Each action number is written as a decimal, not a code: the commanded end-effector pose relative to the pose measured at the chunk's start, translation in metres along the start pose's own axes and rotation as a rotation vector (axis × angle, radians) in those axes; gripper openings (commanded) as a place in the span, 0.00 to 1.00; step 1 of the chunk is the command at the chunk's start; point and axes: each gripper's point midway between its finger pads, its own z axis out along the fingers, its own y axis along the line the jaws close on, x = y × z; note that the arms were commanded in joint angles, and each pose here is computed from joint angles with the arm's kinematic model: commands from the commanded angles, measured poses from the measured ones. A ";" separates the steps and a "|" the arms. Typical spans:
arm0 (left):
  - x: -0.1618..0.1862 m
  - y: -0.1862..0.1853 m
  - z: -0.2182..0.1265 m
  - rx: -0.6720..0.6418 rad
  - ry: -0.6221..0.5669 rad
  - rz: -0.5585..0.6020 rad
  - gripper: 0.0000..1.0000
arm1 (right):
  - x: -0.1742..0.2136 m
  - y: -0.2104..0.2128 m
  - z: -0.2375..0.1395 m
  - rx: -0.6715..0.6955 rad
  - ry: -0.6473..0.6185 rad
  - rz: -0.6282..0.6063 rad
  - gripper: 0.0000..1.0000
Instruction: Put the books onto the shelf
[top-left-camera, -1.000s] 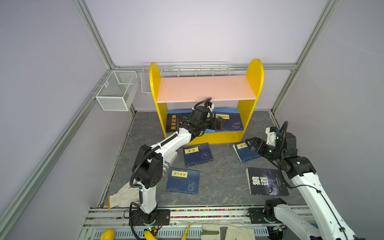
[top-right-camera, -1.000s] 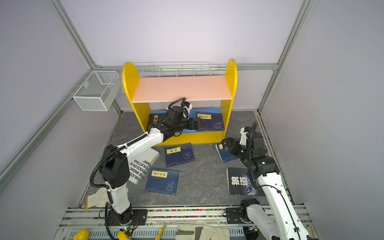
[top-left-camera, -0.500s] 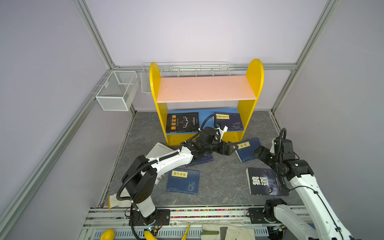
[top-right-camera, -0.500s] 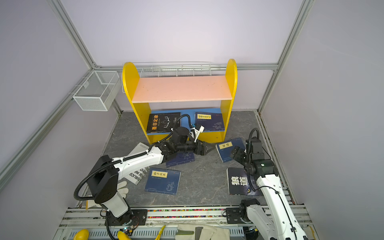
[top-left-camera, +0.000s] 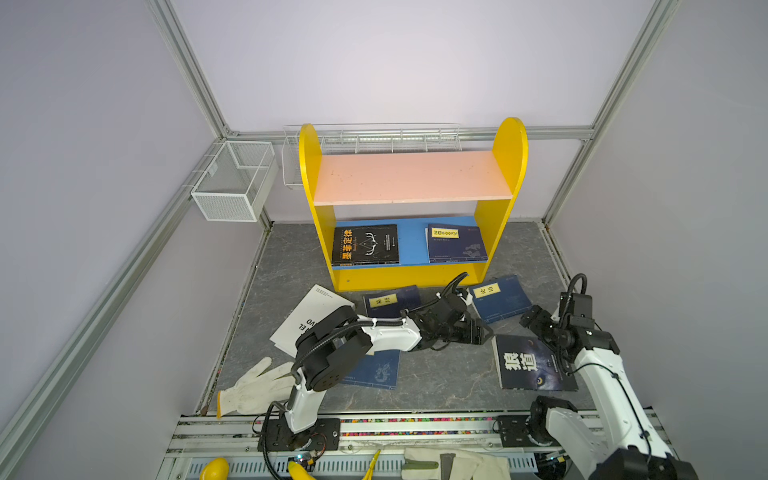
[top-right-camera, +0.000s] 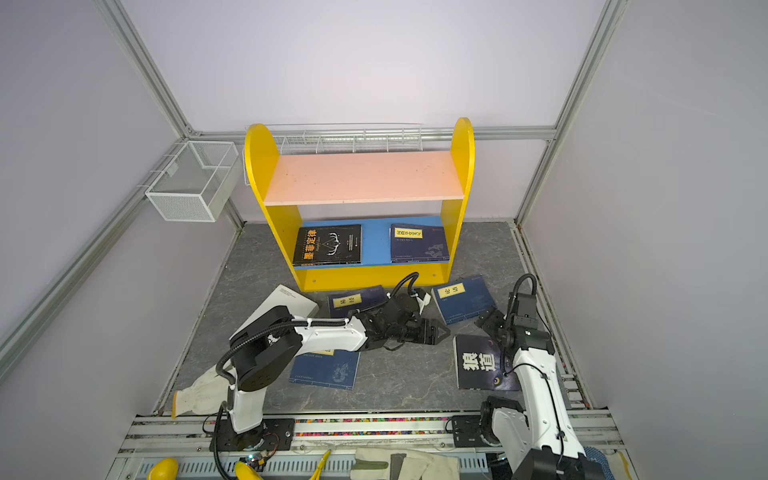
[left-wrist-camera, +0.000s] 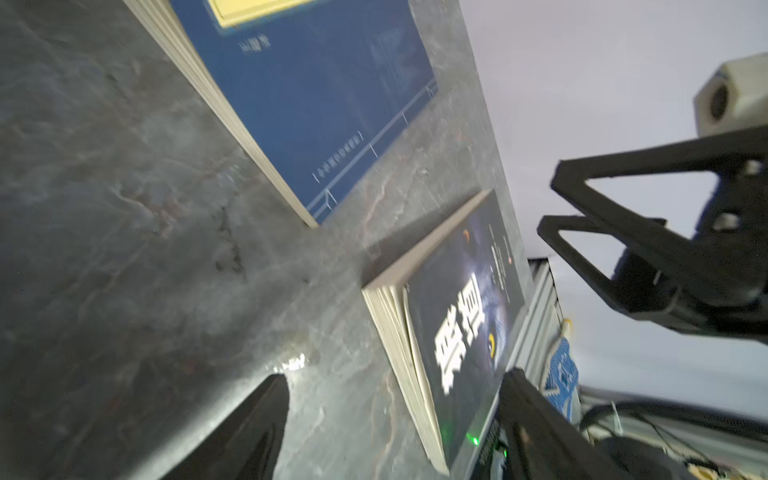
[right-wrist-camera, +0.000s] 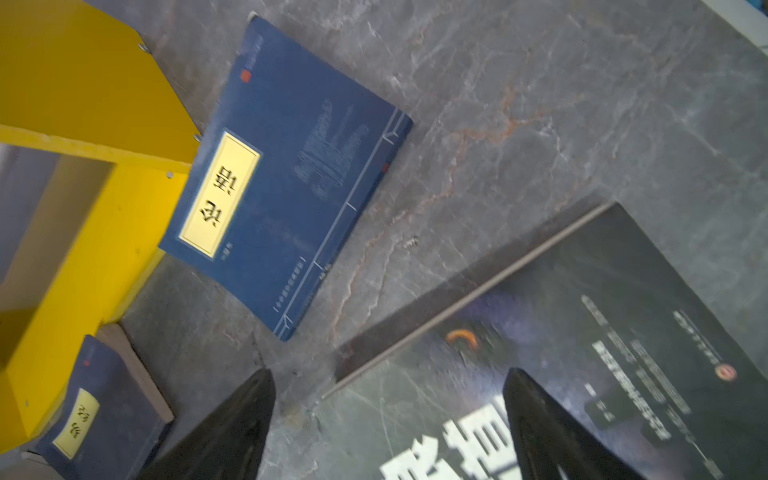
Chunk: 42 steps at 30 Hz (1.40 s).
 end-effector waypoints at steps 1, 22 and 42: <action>-0.037 -0.001 0.008 -0.050 -0.150 -0.071 0.80 | -0.029 0.029 0.007 -0.118 -0.064 -0.118 0.90; -0.099 0.060 0.055 -0.239 -0.328 -0.152 0.82 | -0.095 0.062 0.120 -0.192 0.041 -0.121 0.98; -0.114 0.022 0.067 -0.108 -0.310 -0.094 0.74 | -0.042 0.054 0.143 -0.235 0.219 -0.031 0.87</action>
